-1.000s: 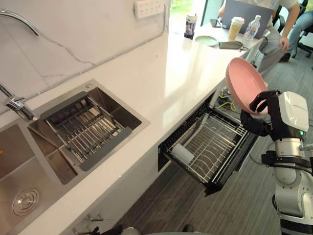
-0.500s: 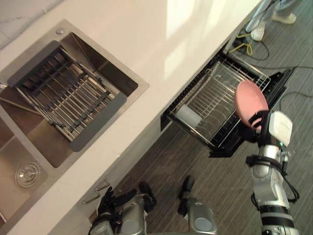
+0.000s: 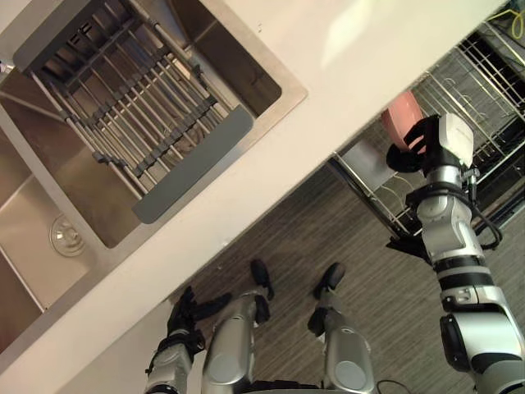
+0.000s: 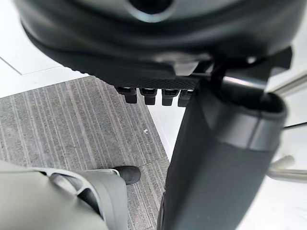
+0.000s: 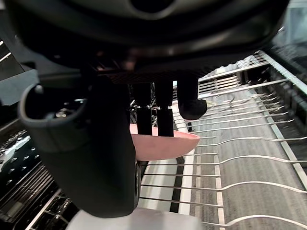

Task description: Walk over to the sink, pick up the cup, carry it to the dishwasher, place the cup inside the dishwasher, then close the dishwasher door

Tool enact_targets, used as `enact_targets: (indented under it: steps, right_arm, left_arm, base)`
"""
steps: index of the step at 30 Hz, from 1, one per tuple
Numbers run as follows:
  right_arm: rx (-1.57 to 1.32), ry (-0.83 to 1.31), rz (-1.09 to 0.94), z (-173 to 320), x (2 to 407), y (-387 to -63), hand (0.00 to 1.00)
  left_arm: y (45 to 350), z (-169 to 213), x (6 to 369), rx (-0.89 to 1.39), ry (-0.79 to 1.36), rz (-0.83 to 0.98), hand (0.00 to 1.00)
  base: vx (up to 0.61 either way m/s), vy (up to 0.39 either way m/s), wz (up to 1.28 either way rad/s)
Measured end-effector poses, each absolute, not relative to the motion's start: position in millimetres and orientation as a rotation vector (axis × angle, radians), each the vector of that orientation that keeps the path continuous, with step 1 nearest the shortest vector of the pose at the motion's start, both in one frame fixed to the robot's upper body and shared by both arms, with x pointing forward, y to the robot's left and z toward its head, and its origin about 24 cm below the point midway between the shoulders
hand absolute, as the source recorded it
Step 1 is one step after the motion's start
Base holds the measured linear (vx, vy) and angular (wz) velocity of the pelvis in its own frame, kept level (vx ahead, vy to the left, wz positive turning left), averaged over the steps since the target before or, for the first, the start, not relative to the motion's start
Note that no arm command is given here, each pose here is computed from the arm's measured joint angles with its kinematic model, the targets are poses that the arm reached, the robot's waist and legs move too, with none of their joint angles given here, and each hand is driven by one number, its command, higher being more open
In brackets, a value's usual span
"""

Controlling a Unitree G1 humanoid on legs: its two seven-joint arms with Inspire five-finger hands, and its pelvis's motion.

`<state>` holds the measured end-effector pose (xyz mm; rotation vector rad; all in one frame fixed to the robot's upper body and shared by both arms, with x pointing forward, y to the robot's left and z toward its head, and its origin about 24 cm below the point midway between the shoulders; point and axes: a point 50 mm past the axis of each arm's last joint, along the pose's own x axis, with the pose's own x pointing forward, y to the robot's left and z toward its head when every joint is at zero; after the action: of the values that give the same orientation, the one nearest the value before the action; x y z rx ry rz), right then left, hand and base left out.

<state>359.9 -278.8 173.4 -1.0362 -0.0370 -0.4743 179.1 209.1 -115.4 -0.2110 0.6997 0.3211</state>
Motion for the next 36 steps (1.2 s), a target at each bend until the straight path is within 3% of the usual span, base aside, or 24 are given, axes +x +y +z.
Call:
enact_targets:
  steps: [11, 12, 24, 31, 36]
  right_arm:
    - [-0.958, 0.143, -0.543, 169, 361, -308, 0.0]
    - [-0.955, 0.148, -0.545, 168, 361, -308, 1.0]
    - [-0.857, 0.184, -0.641, 126, 319, -330, 1.0]
    - [-0.73, 0.115, -0.735, 110, 275, -331, 1.0]
    - [-0.61, 0.073, -0.927, 112, 238, -355, 1.0]
  left_arm:
    - [207, -110, 186, -0.252, 0.666, 0.298, 1.0]
    - [207, -109, 187, -0.253, 0.663, 0.295, 1.0]
    - [207, -117, 175, -0.22, 0.711, 0.277, 1.0]
    - [214, -138, 127, -0.155, 0.855, 0.315, 1.0]
    - [225, -145, 94, -0.109, 0.921, 0.382, 1.0]
  base:
    - [-0.01, 0.061, 0.04]
    - [-0.01, 0.046, 0.0]
    - [0.02, 0.047, 0.03]
    - [0.01, 0.027, 0.0]
    - [-0.02, 0.027, -0.15]
